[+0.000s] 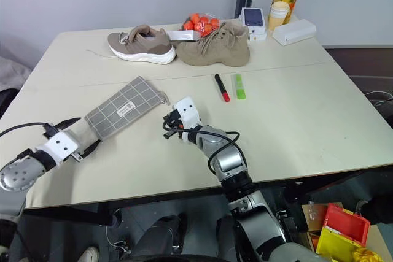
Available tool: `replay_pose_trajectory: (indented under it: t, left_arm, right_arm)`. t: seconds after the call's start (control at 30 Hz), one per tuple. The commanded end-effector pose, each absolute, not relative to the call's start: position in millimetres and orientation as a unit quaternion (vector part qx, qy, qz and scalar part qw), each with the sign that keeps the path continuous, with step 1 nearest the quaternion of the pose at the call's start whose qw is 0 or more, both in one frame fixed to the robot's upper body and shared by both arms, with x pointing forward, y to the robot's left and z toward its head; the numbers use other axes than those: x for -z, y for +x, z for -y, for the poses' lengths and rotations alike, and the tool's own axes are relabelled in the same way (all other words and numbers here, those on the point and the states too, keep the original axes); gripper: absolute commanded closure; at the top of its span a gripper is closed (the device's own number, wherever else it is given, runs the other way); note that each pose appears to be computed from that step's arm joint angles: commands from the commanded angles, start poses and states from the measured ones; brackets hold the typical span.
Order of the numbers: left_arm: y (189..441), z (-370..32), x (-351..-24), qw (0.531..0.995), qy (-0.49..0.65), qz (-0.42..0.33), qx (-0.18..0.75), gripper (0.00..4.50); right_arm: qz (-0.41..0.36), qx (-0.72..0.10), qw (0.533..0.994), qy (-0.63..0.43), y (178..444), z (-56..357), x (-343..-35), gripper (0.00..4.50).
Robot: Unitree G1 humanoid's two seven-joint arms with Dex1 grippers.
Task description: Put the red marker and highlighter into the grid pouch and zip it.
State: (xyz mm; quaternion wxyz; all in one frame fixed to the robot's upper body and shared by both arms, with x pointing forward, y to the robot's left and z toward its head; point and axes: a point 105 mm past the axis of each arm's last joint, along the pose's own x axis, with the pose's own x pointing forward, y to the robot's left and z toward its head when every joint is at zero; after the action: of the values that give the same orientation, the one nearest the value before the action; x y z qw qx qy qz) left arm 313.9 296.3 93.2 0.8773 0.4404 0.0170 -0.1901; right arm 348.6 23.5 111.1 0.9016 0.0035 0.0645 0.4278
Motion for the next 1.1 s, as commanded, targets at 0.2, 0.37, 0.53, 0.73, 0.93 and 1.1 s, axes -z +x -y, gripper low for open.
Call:
replay_pose_trajectory:
  t: [0.2,0.37,0.53,0.73,0.93,1.1]
  left_arm:
    - [334.3,-268.6,-84.7,0.844,0.476,0.02,0.246,0.0]
    - [342.4,-246.5,-90.7,0.827,0.484,0.062,0.28,0.0]
    - [347.9,-238.8,-103.8,0.827,0.474,0.095,0.288,1.77]
    - [344.9,-242.7,-102.3,0.836,0.459,0.092,0.287,4.36]
    - [342.9,-239.4,-108.9,0.868,0.409,0.104,0.261,4.36]
    - [341.5,-210.4,-112.2,0.878,0.381,0.109,0.268,4.36]
  right_arm:
    - [-0.03,-0.404,0.914,0.028,346.7,-8.9,-131.4,4.46]
    - [-0.031,-0.386,0.922,0.023,350.5,2.6,-129.0,4.46]
    - [-0.029,-0.378,0.925,0.024,352.8,5.8,-129.6,4.5]
    - [-0.028,-0.371,0.928,0.026,353.9,8.1,-129.5,4.5]
    - [-0.031,-0.372,0.927,0.019,353.7,8.5,-126.2,4.5]
    - [-0.031,-0.374,0.927,0.018,354.6,6.3,-126.1,4.5]
